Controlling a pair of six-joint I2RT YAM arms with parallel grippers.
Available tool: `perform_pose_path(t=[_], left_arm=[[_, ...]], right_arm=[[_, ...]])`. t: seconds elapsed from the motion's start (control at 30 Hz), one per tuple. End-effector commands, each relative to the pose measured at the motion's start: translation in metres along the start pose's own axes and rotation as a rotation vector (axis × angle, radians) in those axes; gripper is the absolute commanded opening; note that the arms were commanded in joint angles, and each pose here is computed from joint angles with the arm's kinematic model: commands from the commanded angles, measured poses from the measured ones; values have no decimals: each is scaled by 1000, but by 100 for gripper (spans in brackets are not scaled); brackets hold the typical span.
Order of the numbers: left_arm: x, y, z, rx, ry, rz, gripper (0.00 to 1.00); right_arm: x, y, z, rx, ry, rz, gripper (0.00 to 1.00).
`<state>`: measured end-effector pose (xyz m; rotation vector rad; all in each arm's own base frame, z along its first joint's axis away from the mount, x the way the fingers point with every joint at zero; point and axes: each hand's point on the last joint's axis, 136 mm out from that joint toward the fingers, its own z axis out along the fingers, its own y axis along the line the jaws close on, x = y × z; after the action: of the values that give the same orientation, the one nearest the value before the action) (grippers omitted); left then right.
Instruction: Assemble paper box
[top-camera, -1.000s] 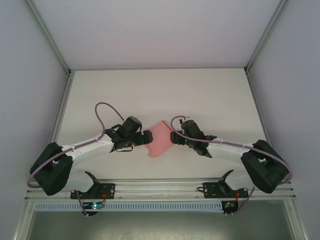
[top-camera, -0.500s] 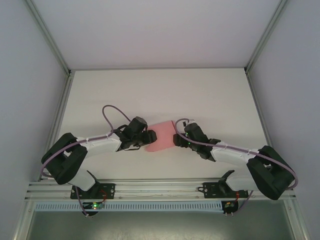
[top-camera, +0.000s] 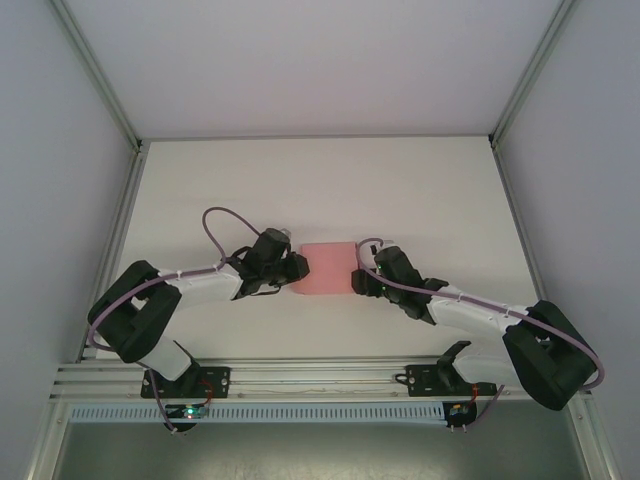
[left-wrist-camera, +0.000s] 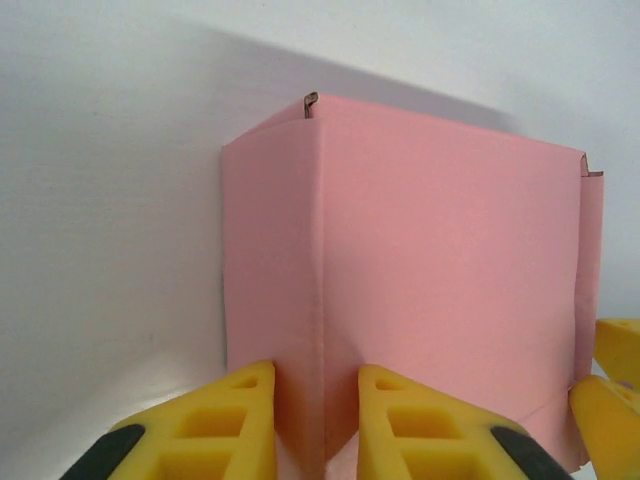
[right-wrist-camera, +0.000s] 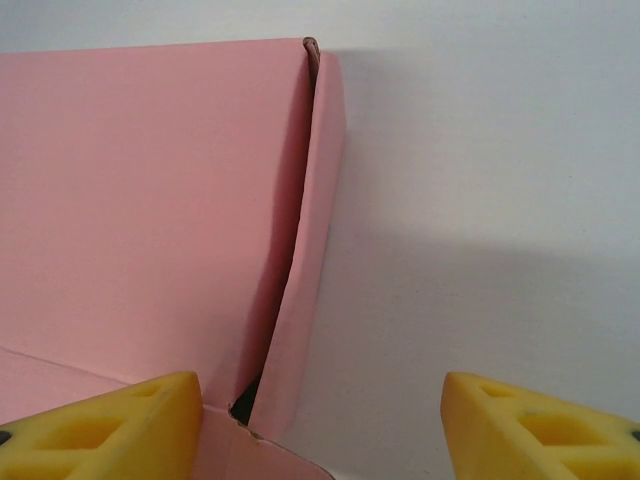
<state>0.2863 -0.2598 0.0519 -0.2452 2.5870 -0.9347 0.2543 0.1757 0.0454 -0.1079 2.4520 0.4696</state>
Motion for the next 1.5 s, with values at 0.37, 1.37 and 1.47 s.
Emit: perform_pose_path(t=[0.37, 1.37, 1.47], left_arm=[[14, 25, -3, 97, 52, -22, 2], [6, 7, -7, 313, 21, -4, 5], [-1, -5, -17, 330, -14, 79, 21]], right_arm=[[-42, 17, -29, -264, -66, 137, 79], [-37, 70, -5, -614, 160, 289, 49], [-40, 68, -6, -613, 146, 301, 46]])
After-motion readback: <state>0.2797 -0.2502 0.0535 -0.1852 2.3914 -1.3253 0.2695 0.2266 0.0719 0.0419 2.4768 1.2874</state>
